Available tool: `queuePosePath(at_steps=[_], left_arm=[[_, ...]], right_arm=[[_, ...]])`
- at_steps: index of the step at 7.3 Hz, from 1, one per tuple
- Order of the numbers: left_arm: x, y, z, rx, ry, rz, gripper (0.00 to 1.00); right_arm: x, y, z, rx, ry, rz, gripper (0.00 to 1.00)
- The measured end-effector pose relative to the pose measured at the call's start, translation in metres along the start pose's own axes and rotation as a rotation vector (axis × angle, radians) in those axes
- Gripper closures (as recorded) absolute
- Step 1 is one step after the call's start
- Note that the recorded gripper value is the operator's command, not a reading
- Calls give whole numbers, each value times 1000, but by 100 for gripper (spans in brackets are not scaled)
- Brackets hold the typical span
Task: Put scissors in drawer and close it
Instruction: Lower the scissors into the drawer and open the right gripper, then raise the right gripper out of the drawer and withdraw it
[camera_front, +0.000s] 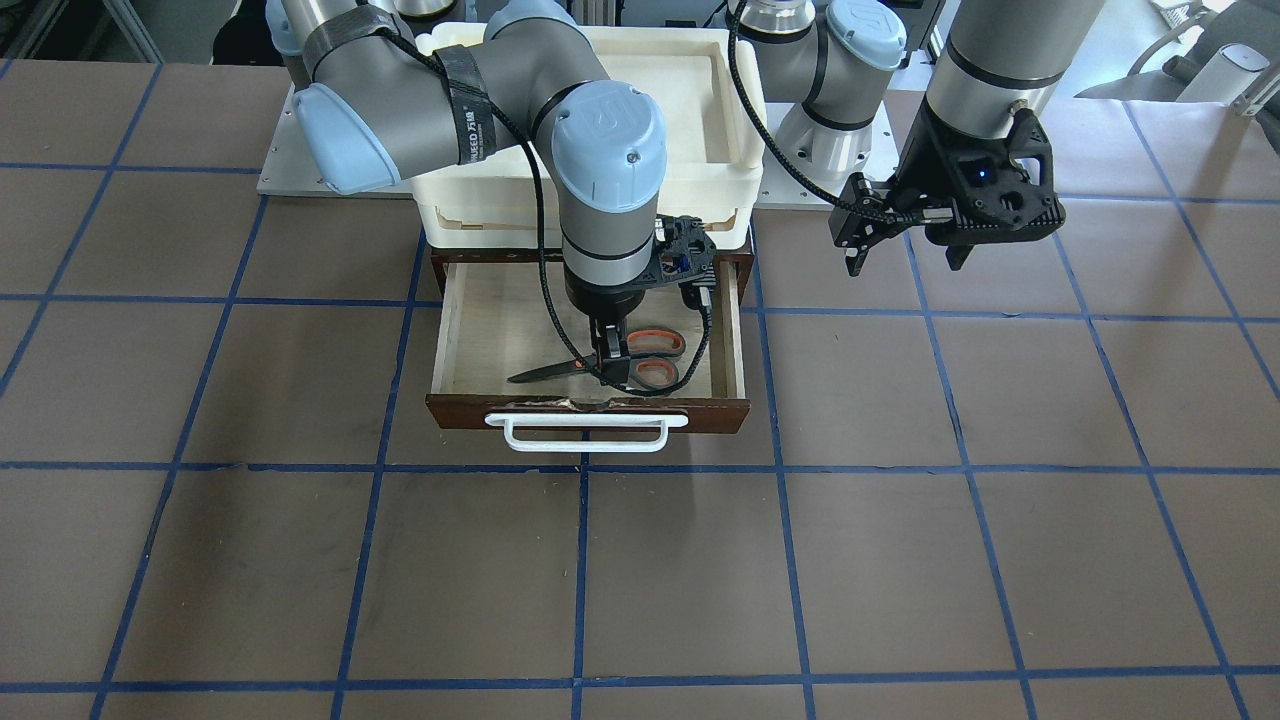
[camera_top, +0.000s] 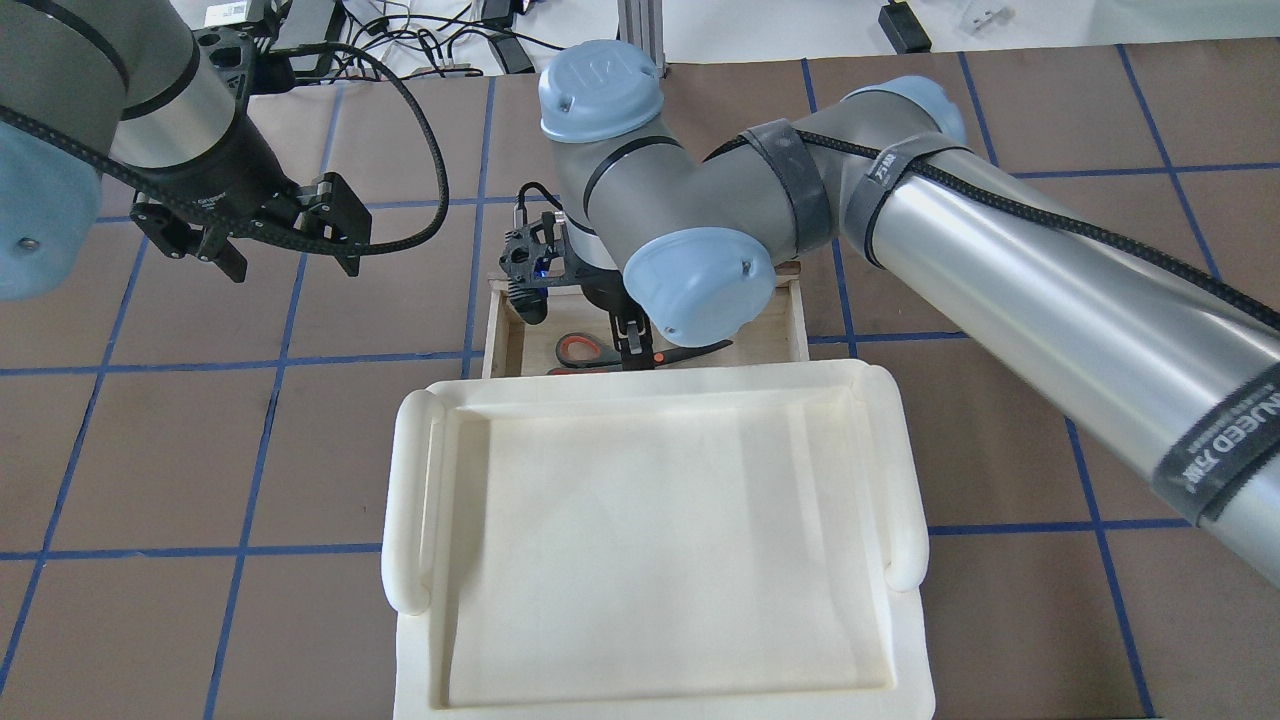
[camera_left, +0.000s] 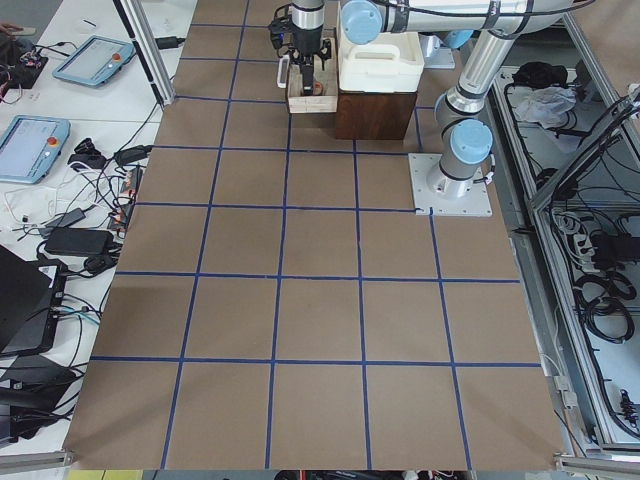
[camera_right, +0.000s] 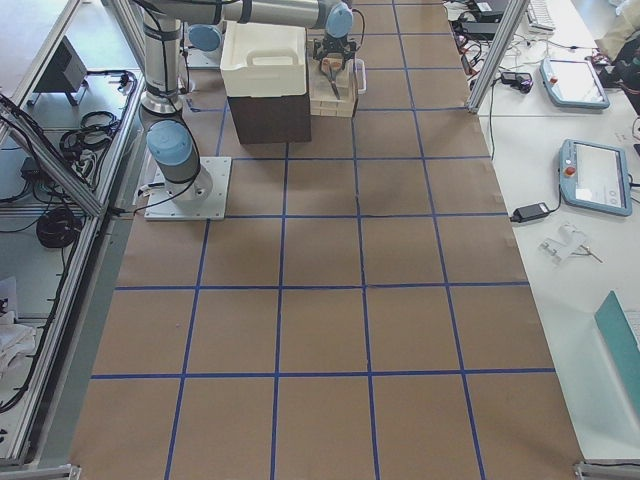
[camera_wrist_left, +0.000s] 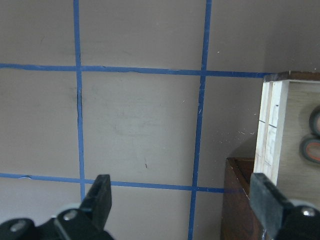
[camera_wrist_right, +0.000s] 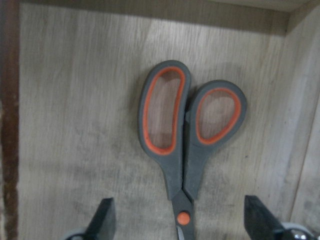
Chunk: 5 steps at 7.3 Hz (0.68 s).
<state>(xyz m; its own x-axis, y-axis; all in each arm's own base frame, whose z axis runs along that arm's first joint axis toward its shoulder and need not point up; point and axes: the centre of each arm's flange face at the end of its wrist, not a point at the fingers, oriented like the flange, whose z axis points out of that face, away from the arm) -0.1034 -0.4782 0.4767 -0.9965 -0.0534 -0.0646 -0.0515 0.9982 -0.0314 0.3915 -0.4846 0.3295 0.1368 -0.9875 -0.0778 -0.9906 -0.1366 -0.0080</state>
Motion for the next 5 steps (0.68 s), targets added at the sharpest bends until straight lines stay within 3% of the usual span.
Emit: queuePosePath(at_steps=[3, 5], left_arm=[[0, 1, 1, -5, -2, -1, 0], [0, 1, 1, -5, -2, -1, 0]], right_arm=[[4, -2, -12, 20, 52, 43, 0], [0, 7, -41, 39, 105, 106, 0]])
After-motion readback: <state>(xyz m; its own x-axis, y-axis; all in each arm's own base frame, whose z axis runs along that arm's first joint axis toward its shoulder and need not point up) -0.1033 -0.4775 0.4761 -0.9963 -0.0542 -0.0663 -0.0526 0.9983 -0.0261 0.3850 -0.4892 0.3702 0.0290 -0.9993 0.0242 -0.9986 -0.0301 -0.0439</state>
